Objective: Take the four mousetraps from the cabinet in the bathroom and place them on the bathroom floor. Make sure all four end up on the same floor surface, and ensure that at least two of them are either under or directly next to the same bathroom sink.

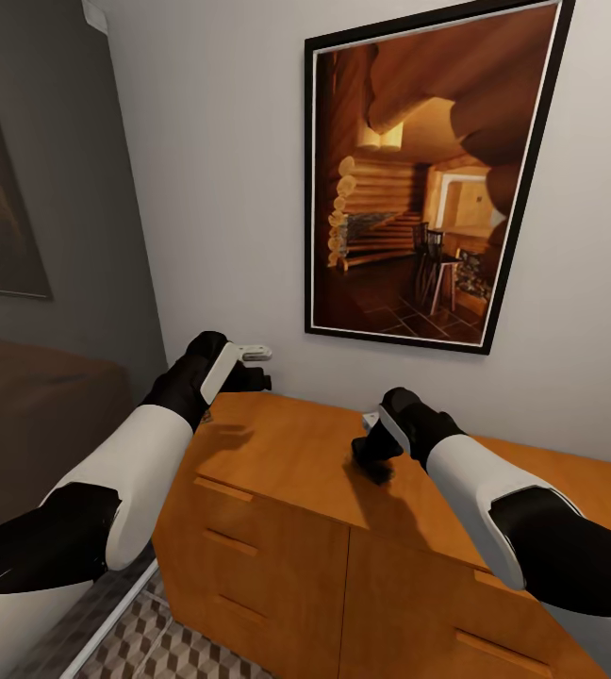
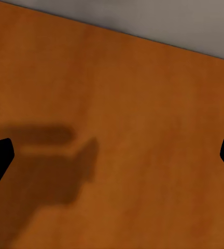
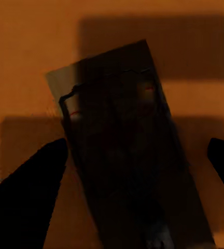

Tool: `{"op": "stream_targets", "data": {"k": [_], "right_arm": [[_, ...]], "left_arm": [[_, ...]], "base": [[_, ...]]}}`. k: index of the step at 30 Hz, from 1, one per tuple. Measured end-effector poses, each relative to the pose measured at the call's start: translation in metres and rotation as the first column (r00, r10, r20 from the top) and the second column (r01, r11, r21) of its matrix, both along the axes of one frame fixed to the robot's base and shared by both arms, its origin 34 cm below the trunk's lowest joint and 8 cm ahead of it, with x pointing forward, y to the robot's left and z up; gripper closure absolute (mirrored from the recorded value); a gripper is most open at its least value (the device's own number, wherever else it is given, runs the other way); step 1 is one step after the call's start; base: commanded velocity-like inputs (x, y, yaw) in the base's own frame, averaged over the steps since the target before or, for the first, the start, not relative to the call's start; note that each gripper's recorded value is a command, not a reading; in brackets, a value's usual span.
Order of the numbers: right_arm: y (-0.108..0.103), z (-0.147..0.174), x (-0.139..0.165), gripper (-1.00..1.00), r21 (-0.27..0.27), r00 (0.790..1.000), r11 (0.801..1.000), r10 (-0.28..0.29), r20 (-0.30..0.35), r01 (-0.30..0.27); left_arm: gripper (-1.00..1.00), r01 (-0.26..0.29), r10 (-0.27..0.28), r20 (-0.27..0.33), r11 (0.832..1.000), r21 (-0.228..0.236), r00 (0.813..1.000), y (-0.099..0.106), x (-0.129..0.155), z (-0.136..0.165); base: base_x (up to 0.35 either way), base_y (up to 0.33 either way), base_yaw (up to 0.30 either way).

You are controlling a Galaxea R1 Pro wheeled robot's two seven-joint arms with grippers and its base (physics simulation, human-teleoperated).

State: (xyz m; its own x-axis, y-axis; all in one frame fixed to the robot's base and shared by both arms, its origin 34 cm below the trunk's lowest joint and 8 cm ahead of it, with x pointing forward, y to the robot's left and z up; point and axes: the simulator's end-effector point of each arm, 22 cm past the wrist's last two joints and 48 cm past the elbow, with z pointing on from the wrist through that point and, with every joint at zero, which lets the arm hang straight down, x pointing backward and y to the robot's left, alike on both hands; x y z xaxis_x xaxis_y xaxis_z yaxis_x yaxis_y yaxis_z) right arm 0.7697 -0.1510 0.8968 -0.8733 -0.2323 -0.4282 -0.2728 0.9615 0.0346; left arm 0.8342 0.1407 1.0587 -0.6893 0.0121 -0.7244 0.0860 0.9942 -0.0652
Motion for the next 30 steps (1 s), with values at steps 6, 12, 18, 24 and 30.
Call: {"op": "stream_targets", "data": {"k": [6,12,18,24,30], "right_arm": [[0.005,0.002,-0.001,1.0,0.027,1.0,1.0,-0.002,-0.004,0.002],[0.003,0.001,0.0,1.0,0.022,1.0,1.0,-0.007,-0.005,0.007],[-0.02,0.001,0.002,1.0,0.024,0.999,0.999,-0.045,-0.011,0.045],[-0.066,0.01,0.01,1.0,-0.015,0.995,0.995,-0.096,0.015,0.096],[-0.053,0.075,0.04,1.0,0.067,0.98,0.994,-0.092,0.175,0.082]], "left_arm": [[-1.0,0.0,0.0,0.0,1.0,0.0,1.0,0.0,0.0,0.0],[-1.0,0.0,0.0,0.001,1.0,0.0,1.0,0.0,0.0,0.0],[-1.0,0.0,0.0,0.0,1.0,0.0,1.0,0.0,0.0,0.0],[-1.0,0.001,-0.001,0.003,1.0,-0.001,1.0,0.0,0.0,0.001],[-1.0,0.001,-0.001,0.005,1.0,0.0,1.0,0.0,0.001,0.001]], "base": [[0.0,0.0,0.0],[0.0,0.0,0.0],[0.0,0.0,0.0],[0.0,0.0,0.0],[0.0,0.0,0.0]]}}
